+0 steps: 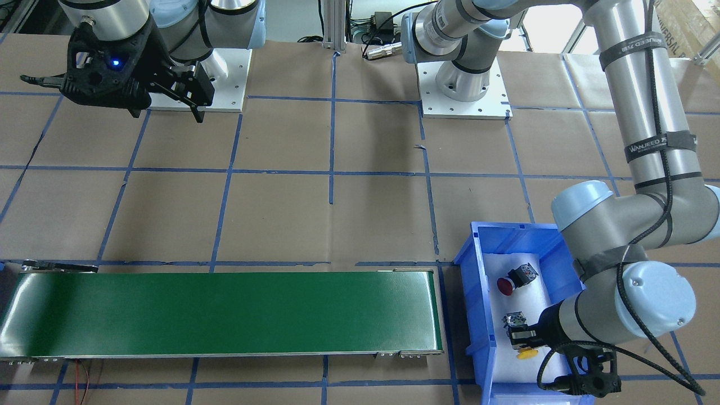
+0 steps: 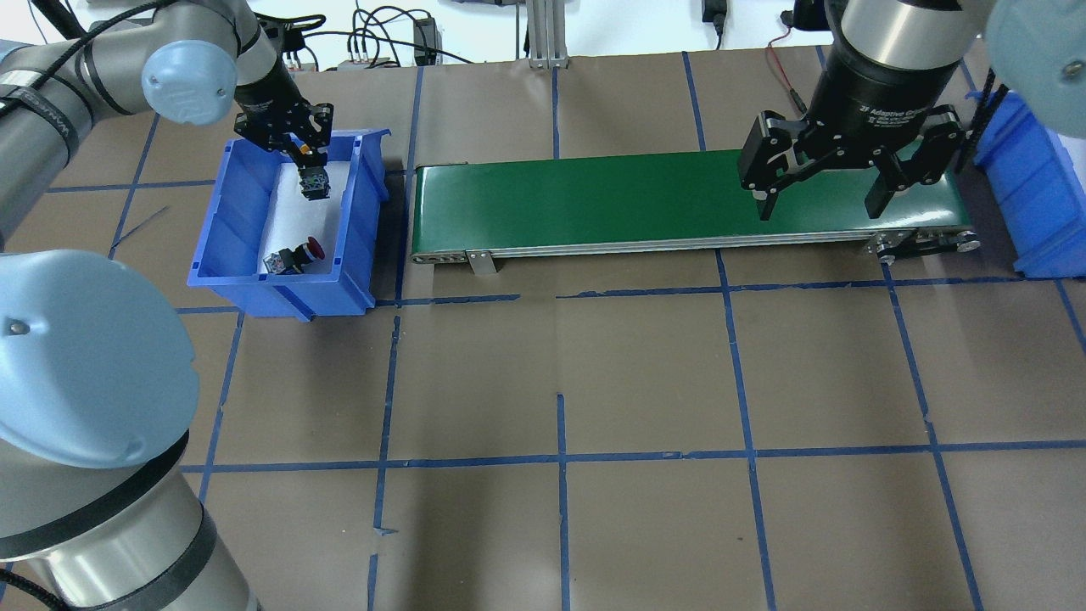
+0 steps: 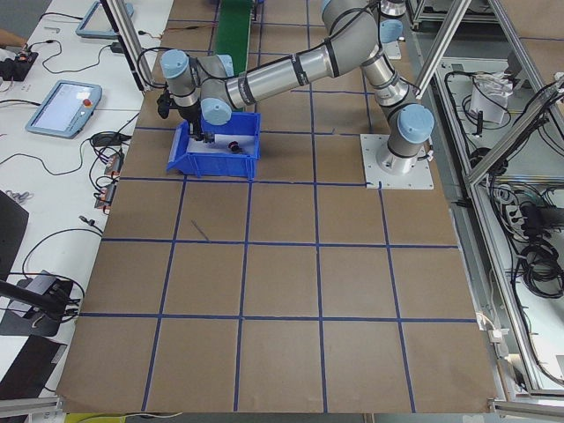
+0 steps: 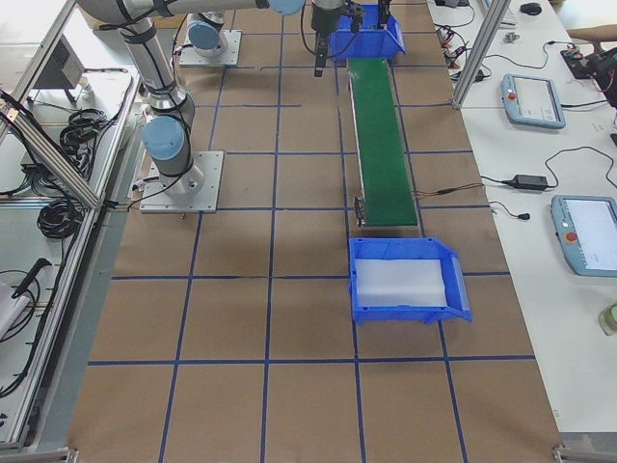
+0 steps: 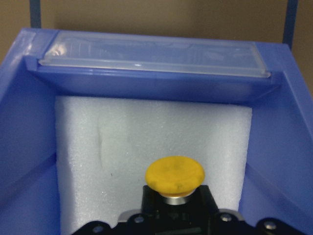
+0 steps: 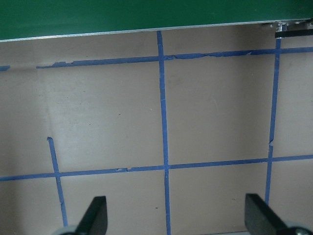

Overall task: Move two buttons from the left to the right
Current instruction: 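Carry the yellow button to the conveyor's near end and release it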

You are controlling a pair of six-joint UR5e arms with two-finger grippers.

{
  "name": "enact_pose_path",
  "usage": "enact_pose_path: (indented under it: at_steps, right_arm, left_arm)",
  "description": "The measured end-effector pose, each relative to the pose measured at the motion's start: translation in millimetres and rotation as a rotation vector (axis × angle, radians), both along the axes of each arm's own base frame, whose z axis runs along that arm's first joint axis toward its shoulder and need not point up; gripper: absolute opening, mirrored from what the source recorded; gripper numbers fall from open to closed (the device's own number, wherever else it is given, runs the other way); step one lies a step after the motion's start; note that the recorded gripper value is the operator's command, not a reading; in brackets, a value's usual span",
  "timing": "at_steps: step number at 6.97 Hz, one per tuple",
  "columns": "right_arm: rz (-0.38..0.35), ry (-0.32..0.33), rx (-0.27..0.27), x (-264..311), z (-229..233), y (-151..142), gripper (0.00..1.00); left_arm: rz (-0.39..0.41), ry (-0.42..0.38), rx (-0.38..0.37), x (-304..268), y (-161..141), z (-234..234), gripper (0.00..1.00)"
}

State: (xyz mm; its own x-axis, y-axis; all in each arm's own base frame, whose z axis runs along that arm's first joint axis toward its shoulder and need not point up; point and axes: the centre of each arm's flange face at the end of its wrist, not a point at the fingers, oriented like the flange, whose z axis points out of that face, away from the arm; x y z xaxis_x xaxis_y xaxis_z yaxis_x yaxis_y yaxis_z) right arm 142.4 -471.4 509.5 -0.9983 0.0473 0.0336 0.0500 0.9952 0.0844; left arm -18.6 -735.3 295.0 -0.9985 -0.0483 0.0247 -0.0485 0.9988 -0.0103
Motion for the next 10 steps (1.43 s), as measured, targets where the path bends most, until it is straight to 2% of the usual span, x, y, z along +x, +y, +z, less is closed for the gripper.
enact_pose_path:
  at_steps: [3, 4, 7, 10]
  right_arm:
    - [0.002, 0.0, 0.0, 0.0, 0.0, 0.0, 1.0]
    - [0.002, 0.0, 0.0, 0.0, 0.0, 0.0, 1.0]
    - [0.004, 0.0, 0.0, 0.0, 0.0, 0.0, 1.0]
    - [0.006, -0.001, 0.0, 0.0, 0.0, 0.0, 1.0]
  left_arm:
    - [-0.007, -0.008, -0.078, -22.1, 52.1, 127.8, 0.18]
    - [-0.009, -0.002, -0.095, -35.7, 63.5, 148.1, 0.19]
    - [0.002, 0.007, -0.138, -105.9, 63.7, 145.2, 0.19]
    - [0.028, 0.021, -0.155, -187.9, 51.1, 91.7, 0.19]
